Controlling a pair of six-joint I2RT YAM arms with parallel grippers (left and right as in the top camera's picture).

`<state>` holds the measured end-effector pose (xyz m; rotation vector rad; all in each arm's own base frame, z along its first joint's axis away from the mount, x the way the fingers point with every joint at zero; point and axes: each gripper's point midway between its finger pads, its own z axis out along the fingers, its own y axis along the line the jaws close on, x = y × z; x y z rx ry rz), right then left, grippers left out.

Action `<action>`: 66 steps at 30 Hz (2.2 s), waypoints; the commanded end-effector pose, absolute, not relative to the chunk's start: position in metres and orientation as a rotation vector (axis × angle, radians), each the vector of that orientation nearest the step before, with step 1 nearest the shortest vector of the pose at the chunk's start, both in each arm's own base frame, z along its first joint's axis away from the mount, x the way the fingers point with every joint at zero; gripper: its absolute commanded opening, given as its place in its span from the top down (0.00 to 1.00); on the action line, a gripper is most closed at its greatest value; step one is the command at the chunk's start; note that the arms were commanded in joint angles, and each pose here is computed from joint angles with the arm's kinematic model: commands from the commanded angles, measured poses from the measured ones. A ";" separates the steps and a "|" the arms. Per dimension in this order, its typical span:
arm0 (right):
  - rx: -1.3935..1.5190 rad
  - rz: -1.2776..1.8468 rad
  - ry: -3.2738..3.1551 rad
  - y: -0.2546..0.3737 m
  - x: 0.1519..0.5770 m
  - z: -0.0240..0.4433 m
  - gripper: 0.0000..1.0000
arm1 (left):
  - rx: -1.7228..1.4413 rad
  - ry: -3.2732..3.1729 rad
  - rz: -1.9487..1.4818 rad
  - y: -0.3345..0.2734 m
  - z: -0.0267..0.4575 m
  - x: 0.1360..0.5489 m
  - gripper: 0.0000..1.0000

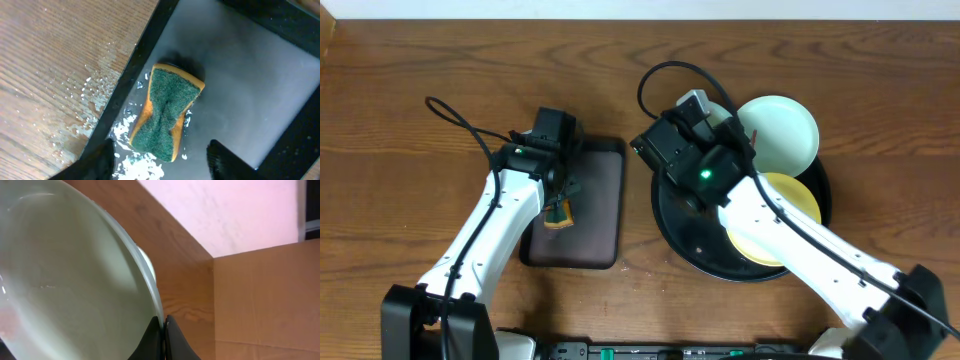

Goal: Clean dirty plates on tray and stack at the side

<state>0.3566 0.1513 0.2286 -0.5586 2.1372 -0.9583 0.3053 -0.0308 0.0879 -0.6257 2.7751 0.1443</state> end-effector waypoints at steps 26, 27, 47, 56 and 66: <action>-0.540 -0.832 2.093 0.156 0.360 0.260 0.99 | -0.621 2.781 0.166 -0.028 0.086 0.303 0.16; -0.511 -0.836 2.094 0.151 0.365 0.260 0.99 | -0.621 2.781 0.166 -0.028 0.086 0.303 0.16; -0.452 -0.707 2.199 0.147 0.362 0.242 0.99 | -0.621 2.781 0.166 -0.028 0.086 0.303 0.16; -0.170 -0.081 2.510 0.130 0.376 0.203 0.99 | -0.621 2.781 0.166 -0.028 0.086 0.303 0.16; 0.511 0.310 2.542 -0.032 0.388 0.200 0.99 | -0.621 2.781 0.166 -0.028 0.086 0.303 0.16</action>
